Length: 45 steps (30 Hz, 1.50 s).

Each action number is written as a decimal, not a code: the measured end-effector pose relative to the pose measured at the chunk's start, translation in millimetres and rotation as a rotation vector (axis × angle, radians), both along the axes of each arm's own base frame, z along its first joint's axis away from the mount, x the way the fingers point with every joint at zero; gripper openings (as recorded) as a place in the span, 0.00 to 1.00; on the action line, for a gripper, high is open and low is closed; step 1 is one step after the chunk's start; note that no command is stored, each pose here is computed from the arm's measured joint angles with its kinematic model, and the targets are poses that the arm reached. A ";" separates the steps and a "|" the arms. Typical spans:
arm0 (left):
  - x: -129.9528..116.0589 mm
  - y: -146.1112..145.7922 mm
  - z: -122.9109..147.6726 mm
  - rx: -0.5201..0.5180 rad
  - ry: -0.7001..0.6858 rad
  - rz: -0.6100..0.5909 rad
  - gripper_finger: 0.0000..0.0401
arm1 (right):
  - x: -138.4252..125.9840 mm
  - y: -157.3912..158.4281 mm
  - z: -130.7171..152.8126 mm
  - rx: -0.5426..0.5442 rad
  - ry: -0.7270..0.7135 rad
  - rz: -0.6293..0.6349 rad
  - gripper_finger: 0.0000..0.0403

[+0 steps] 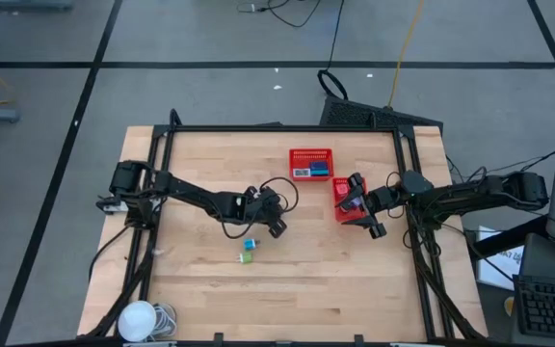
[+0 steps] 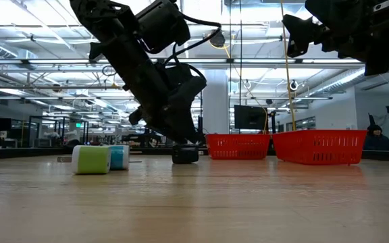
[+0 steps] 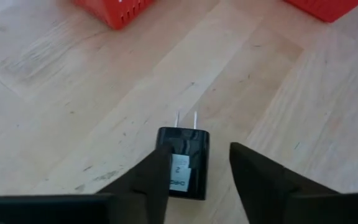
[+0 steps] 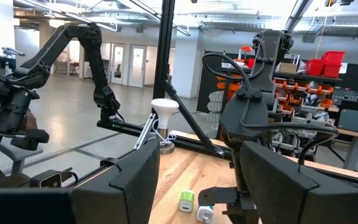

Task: Pick & Place Office items
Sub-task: Put the black charger adapter into the bottom red bin

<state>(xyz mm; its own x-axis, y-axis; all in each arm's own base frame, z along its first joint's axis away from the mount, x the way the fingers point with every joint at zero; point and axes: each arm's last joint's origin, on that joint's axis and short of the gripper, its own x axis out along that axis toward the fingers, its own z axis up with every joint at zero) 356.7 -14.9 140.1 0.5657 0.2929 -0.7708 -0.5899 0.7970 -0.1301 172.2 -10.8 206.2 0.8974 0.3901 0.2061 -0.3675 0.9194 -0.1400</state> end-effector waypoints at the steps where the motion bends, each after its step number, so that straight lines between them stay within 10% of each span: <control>1: 0.0 -0.6 -0.1 0.008 0.004 -0.012 0.44 | 0.0 -0.1 0.0 0.000 0.000 0.000 0.53; 45: -4.2 -10.6 -3.1 0.136 0.059 -0.041 0.63 | 0.0 0.0 -0.1 0.003 0.002 0.001 0.53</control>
<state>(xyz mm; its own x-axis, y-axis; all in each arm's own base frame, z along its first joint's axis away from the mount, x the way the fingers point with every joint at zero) 352.5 -25.5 137.0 0.5342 0.3747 -0.7578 -0.5601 0.8283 0.0147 172.3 -10.8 206.1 0.8975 0.3902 0.2055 -0.3683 0.9195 -0.1370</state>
